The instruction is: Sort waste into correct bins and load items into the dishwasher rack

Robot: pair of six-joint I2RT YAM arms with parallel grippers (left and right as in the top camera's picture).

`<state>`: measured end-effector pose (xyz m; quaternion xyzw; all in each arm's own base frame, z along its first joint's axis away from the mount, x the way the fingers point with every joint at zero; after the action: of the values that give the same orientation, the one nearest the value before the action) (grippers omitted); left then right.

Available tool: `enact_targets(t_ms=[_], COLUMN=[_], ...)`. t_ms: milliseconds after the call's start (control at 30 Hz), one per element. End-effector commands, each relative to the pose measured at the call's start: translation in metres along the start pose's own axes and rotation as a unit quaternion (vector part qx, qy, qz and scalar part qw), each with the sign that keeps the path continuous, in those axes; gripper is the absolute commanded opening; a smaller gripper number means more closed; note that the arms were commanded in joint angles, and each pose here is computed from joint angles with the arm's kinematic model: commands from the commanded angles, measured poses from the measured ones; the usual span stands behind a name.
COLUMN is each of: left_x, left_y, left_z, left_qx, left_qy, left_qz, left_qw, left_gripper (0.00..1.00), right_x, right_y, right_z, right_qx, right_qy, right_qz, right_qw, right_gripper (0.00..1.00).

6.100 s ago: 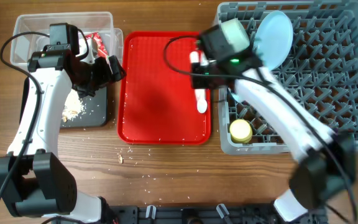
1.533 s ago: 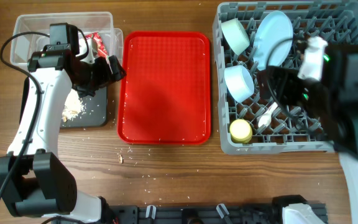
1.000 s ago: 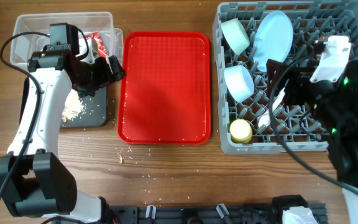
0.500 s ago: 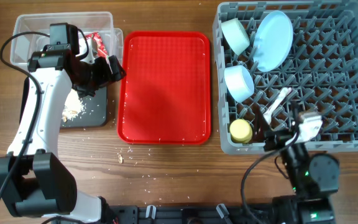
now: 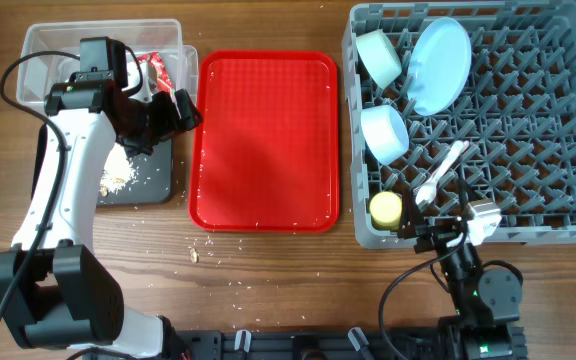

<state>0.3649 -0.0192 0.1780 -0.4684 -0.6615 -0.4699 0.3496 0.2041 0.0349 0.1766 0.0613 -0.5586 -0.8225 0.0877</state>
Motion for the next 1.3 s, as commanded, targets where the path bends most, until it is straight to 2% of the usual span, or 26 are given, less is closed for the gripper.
enact_targets(t_ms=[0, 767, 900, 1000, 1067, 1100, 1267], left_x=[0.008, 0.013, 0.038, 0.061, 0.076, 0.086, 0.089], left_y=[0.005, 0.006, 0.016, 0.025, 0.025, 0.017, -0.032], left_z=[-0.001, -0.003, -0.005, -0.029, -0.044, -0.049, -0.044], left_qx=[-0.007, -0.01, -0.03, -0.074, -0.115, -0.146, -0.177], left_qy=[0.001, 0.001, 0.027, 0.006, -0.007, -0.011, -0.017], left_qz=[-0.015, -0.023, -0.082, -0.175, -0.25, -0.309, -0.411], left_qw=[1.0, 1.0, 0.996, 0.982, 0.961, 0.94, 0.894], left_gripper=[1.0, 1.0, 1.0, 1.0, 1.0, 1.0, 1.0], right_x=[0.001, 0.001, 0.001, 0.001, 0.001, 0.001, 0.001], right_y=[0.0, 0.0, 0.0, 0.0, 0.0, 0.0, 0.0], right_z=[0.002, 0.001, 0.002, 0.001, 0.002, 0.001, 0.002], right_qx=[0.01, 0.009, 0.009, 0.009, 0.009, 0.009, 0.009], right_qy=[0.006, 0.005, 0.005, 0.005, 0.005, 0.005, 0.005], right_qz=[-0.003, -0.002, -0.002, -0.002, -0.002, -0.002, -0.002], right_qw=[1.0, 1.0, 1.0, 1.0, 1.0, 1.0, 1.0], right_gripper=[1.0, 1.0, 1.0, 1.0, 1.0, 1.0, 1.0])
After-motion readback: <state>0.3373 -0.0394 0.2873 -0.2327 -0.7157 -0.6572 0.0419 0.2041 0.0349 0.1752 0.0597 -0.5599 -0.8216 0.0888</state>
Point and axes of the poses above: each gripper's point midway between its finger pads, its own x axis back along the fingers, its own z axis along the line the jaws close on, y = z × x, the point moved 4 cm from there along x, back along the fingers, and after that the axes turned 13 degrees about -x, right-handed, at the moved point
